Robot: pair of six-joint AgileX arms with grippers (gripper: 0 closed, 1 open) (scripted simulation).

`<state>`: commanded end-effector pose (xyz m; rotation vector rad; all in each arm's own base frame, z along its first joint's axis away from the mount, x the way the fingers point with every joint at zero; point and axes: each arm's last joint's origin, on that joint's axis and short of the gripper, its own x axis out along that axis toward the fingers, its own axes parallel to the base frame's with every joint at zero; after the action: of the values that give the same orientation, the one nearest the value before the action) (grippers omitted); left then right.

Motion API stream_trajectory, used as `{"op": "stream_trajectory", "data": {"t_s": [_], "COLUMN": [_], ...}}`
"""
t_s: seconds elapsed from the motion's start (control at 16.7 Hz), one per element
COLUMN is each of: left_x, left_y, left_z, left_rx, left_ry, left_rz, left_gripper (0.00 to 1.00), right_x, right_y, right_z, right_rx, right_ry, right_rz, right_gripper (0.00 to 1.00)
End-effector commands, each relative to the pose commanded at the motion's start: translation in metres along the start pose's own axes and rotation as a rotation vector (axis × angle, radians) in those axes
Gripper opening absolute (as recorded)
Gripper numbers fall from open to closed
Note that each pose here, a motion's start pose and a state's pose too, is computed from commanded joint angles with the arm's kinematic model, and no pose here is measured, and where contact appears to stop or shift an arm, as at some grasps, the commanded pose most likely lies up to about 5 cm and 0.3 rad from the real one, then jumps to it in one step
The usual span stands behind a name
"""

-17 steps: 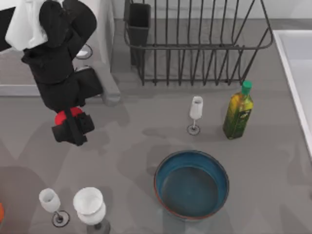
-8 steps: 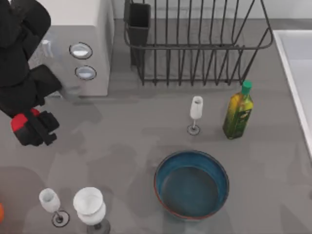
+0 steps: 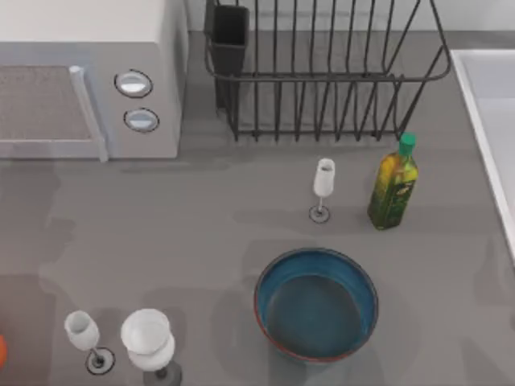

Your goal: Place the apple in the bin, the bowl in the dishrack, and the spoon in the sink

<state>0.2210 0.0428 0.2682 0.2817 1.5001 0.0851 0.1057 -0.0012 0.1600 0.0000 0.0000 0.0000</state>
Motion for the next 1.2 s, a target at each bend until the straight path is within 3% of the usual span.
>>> {"op": "stream_trajectory", "data": {"t_s": [0.18,0.48,0.96,1.2], "left_x": [0.002,-0.002,0.067,0.072], "left_y": [0.008,0.007,0.008,0.008], "left_z": [-0.019,-0.016,-0.022,-0.023], "left_rx": [-0.104,-0.116,-0.110,-0.107], "left_ry": [0.042,0.001,0.037,0.044], "left_rz": [0.040,0.024,0.041,0.041], "left_gripper": [0.00,0.00,0.00,0.00], "right_x": [0.000,0.000,0.000,0.000], "right_y": [0.000,0.000,0.000,0.000], "right_z": [0.000,0.000,0.000,0.000], "right_rx": [0.000,0.000,0.000,0.000], "right_ry": [0.000,0.000,0.000,0.000], "right_rz": [0.000,0.000,0.000,0.000], "right_gripper": [1.00,1.00,1.00,1.00]}}
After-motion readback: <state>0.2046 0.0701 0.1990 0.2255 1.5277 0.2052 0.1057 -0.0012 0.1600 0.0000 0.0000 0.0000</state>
